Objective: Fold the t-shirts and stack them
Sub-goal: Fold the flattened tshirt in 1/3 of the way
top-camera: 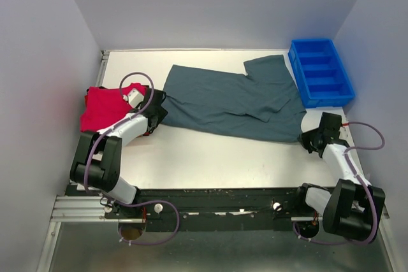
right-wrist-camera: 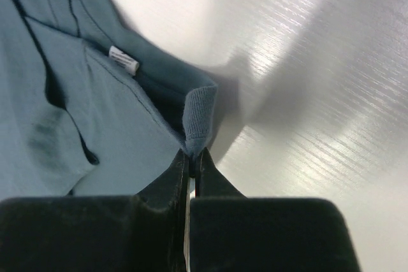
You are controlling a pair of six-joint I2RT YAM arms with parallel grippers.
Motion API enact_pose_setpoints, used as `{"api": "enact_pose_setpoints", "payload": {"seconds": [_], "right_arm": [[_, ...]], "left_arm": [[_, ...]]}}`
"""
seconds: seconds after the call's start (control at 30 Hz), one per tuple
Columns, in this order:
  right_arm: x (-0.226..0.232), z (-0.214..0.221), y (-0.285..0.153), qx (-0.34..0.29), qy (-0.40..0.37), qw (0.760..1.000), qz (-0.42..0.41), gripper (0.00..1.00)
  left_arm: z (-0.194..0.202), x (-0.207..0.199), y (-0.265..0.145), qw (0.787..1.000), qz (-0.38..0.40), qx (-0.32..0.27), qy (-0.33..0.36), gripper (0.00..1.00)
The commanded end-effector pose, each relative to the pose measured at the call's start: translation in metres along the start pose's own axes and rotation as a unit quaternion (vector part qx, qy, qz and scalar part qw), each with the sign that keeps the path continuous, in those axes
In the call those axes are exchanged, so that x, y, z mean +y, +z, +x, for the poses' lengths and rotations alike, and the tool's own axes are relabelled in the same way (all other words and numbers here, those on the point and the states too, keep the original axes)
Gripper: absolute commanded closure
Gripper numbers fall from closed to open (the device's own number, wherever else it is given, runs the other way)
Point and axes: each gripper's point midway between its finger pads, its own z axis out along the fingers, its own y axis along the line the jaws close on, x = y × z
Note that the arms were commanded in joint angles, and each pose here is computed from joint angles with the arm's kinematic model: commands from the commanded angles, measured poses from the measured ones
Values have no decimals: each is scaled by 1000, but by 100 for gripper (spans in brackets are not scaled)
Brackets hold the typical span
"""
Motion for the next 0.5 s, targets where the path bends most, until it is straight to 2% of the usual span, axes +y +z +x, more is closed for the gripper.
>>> {"api": "enact_pose_setpoints", "payload": {"seconds": [0.0,0.17,0.33,0.4,0.47], "right_arm": [[7,-19,-9,-45,-15,999,-9,99],[9,-18,-10,-48,-16,998,-25,99],[9,-14,-9,-39,-17,999,-27,99],[11,-15,-9,-38,-18,999,-28,99],[12,-15,-9,-38,-18,999,-29,99]], "left_arm": [[8,12,6,1000,-25,7,-13,39],[13,15,16,999,-40,13,-23,40],[32,24,27,997,-62,41,-33,62],[33,27,24,996,-72,33,-37,66],[35,28,23,997,-62,30,-44,74]]}}
